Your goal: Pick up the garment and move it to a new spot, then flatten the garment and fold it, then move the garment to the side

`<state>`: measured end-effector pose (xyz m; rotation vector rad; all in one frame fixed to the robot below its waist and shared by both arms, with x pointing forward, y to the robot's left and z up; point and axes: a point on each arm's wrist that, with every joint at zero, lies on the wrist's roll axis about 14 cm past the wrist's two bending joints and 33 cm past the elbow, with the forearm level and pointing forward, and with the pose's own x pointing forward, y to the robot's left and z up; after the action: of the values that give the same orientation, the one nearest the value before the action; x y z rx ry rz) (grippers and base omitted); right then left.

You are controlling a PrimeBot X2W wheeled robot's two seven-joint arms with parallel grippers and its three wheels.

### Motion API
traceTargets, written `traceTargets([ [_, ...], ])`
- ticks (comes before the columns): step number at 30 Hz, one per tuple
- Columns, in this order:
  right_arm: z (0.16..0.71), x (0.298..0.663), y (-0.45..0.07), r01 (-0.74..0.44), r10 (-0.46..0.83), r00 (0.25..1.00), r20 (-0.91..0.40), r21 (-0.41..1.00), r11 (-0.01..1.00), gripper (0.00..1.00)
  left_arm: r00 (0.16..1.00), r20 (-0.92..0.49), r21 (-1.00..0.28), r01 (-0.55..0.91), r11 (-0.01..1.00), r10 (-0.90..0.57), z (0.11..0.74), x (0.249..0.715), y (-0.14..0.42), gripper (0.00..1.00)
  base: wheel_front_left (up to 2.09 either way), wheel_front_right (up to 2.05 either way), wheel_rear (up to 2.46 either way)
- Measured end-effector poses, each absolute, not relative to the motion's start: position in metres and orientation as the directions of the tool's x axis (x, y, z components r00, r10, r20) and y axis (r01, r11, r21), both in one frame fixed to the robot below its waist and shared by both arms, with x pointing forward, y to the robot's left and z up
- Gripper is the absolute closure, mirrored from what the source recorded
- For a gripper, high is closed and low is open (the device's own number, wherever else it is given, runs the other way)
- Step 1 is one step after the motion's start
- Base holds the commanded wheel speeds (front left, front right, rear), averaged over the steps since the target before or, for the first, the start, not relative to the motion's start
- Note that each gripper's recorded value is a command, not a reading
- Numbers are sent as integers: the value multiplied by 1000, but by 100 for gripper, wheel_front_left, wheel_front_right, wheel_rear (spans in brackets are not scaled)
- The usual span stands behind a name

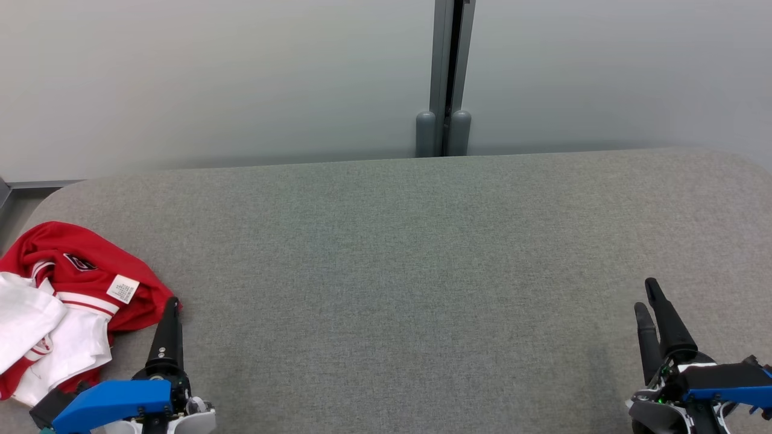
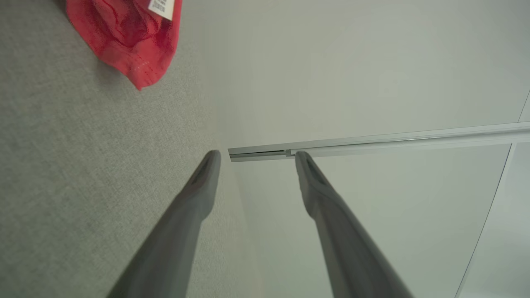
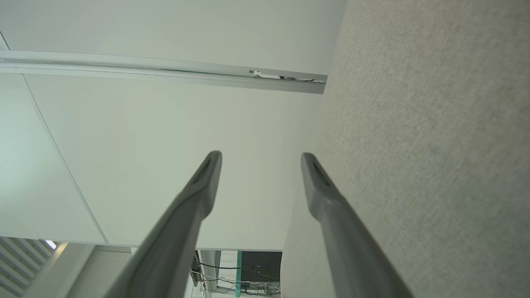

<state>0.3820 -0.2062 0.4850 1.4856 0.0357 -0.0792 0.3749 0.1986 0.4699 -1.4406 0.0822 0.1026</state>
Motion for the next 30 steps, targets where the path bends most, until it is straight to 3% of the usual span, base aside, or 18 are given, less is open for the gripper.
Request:
traceTargets([
  [16, 480, 384, -212, 98, -37, 995, -91, 912, 399, 0, 990, -143, -882, -123, 454, -8, 469, 385, 180, 0, 0, 0, 0],
  [30, 478, 385, -210, 86, -24, 996, -91, 785, 614, 0, 988, -152, -748, -104, 656, -17, 466, 388, 170, 0, 0, 0, 0],
])
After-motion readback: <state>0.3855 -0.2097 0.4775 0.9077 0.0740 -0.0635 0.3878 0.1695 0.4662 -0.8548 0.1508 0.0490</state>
